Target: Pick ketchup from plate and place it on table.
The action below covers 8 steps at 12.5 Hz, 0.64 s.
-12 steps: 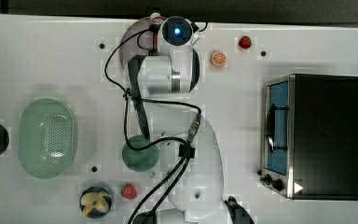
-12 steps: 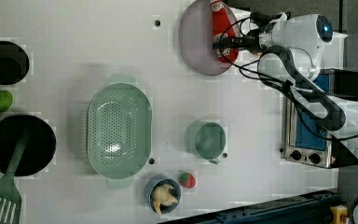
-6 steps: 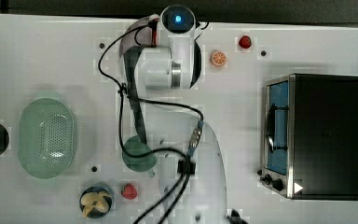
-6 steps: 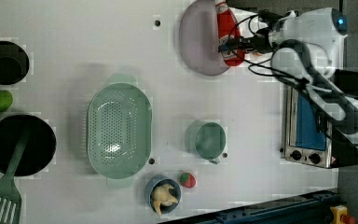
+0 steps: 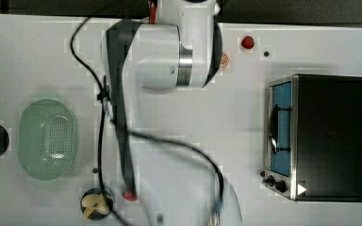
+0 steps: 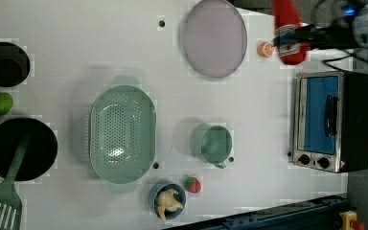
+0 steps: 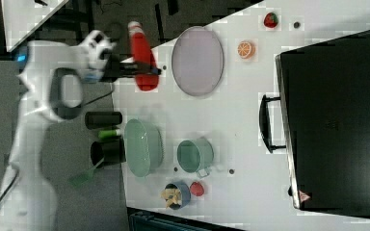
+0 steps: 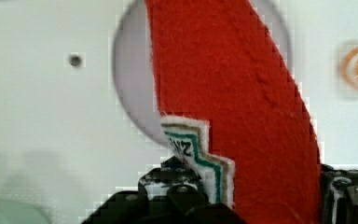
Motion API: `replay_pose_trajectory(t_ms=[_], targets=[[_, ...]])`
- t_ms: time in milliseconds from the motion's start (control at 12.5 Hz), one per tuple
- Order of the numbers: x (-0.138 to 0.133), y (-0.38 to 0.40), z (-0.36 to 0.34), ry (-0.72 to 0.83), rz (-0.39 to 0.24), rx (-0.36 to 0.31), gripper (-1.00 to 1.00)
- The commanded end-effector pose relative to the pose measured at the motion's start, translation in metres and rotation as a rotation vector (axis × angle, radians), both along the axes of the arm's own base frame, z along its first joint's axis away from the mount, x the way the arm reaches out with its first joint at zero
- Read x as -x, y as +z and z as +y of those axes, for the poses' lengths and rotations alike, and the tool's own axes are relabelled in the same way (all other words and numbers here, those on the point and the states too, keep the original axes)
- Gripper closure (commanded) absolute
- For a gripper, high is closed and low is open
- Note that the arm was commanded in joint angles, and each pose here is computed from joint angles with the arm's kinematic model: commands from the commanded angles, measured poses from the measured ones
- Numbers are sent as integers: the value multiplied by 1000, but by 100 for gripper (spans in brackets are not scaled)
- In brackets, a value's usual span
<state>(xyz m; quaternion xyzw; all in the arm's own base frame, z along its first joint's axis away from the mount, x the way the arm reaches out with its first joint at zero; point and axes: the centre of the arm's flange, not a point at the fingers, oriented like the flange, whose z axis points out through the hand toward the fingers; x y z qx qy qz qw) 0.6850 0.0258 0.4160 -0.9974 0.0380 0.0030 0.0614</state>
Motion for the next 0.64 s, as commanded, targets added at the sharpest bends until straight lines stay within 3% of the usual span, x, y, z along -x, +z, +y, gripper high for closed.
replay_pose_trajectory(t_ms=[80,640], targets=[[29,48,-49,-147,44,26,-19],[114,25,-89,-223,170,53,-19]])
